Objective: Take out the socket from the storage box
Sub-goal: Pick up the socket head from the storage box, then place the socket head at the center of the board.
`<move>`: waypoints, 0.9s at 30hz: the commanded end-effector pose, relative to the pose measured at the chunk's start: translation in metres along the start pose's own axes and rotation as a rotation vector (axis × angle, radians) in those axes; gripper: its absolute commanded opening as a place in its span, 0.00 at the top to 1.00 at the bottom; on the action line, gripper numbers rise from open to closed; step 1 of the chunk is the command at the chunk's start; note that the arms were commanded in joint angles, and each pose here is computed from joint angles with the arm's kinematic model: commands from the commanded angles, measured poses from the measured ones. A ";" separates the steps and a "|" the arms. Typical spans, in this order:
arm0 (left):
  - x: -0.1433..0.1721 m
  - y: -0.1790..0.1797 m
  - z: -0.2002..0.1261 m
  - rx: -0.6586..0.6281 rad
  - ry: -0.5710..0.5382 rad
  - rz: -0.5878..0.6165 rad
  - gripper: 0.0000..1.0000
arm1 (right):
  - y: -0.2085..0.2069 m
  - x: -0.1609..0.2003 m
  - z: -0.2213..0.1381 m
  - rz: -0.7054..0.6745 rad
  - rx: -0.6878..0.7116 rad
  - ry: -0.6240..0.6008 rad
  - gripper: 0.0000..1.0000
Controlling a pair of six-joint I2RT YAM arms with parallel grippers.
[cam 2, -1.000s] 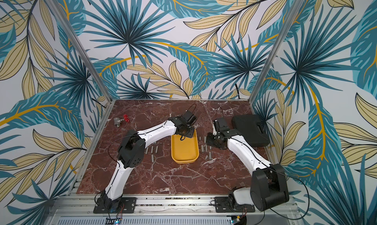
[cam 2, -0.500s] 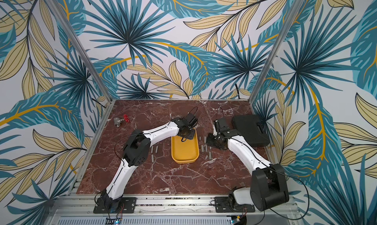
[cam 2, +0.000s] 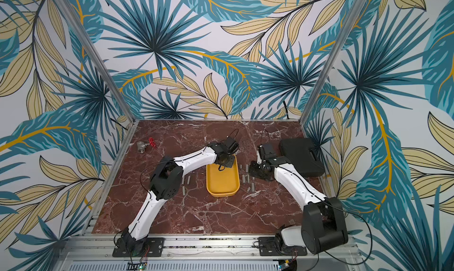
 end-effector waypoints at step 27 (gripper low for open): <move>0.160 0.171 -0.153 -0.165 -0.067 -0.447 0.87 | 0.005 0.003 0.014 0.028 -0.054 0.042 0.67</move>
Point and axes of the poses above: each gripper's point midway between its finger pads, its own z axis out along the fingers, its own y axis along the line the jaws close on, x = y × z, the point moved 3 cm from there along -z, back along the fingers, and after that the axes turned 1 degree about z, right-handed, at the moved point
